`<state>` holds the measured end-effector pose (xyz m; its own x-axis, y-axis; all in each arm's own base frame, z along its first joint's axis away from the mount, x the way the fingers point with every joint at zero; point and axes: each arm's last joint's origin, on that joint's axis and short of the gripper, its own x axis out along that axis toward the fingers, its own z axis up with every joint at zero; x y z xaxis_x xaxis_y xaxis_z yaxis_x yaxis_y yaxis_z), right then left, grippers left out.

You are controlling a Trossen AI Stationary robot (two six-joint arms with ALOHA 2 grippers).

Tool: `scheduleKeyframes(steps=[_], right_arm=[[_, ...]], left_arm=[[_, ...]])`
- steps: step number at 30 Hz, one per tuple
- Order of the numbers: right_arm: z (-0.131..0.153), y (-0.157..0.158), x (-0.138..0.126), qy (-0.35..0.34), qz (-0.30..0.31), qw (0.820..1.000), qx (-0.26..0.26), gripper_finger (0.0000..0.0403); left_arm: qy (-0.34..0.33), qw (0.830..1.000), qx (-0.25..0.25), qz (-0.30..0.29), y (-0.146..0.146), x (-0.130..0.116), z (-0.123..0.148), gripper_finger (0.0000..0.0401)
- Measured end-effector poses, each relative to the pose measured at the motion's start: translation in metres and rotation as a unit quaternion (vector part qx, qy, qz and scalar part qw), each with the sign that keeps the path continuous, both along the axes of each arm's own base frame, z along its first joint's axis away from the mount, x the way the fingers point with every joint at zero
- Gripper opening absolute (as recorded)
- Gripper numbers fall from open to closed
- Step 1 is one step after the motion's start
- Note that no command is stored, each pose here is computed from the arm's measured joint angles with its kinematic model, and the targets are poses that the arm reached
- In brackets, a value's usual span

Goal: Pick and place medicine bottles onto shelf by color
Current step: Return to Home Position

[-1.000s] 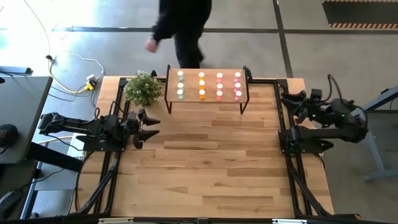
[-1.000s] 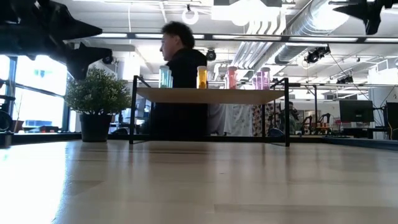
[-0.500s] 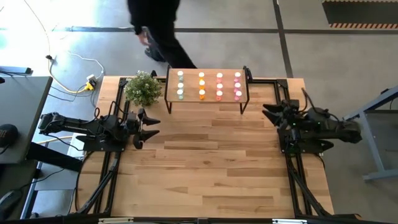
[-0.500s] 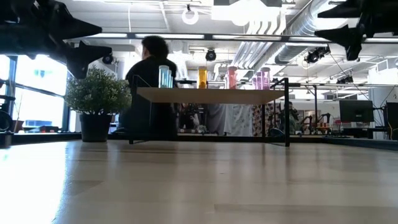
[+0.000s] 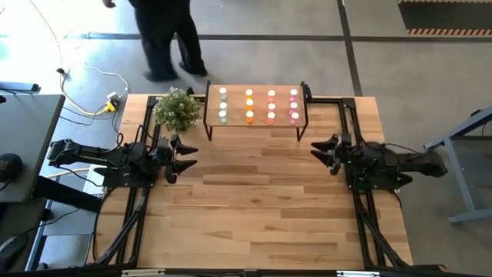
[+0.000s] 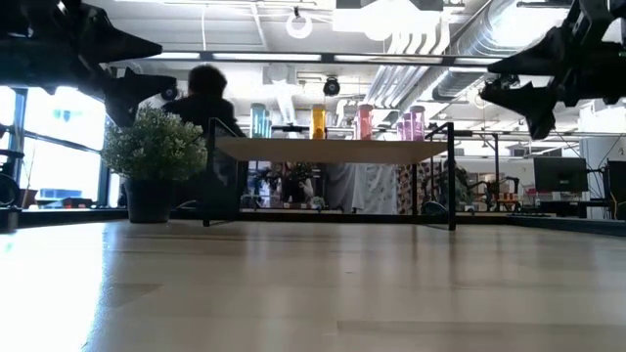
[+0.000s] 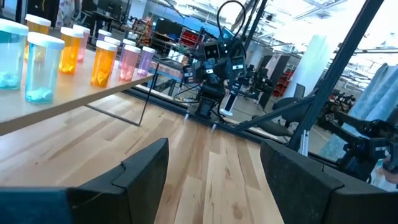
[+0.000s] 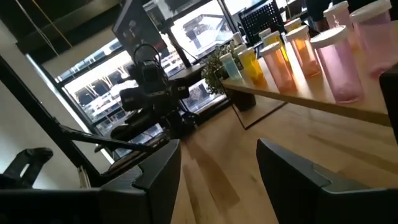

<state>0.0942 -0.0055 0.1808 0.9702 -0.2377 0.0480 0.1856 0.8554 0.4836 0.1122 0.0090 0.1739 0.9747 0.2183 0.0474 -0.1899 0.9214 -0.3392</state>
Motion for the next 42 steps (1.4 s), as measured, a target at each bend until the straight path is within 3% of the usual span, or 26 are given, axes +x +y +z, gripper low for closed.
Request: scheduleKeyframes(steps=[14,18,42], right_arm=[[-0.0107,0.0019,0.0036,0.011,0.03,0.999,-0.028,0.0201],[-0.0108,0.002,0.0036,0.022,0.03,0.996,-0.077,0.0201],[-0.011,0.0021,0.0036,0.023,0.032,0.996,-0.076,0.0201]], left_arm=[[0.0,1.0,0.0,0.001,0.0001,0.0,0.0,0.0243],[0.0,1.0,0.0,0.001,0.0001,0.0,-0.0001,0.0243],[0.0,1.0,0.0,0.001,0.0001,0.0,-0.0001,0.0243]])
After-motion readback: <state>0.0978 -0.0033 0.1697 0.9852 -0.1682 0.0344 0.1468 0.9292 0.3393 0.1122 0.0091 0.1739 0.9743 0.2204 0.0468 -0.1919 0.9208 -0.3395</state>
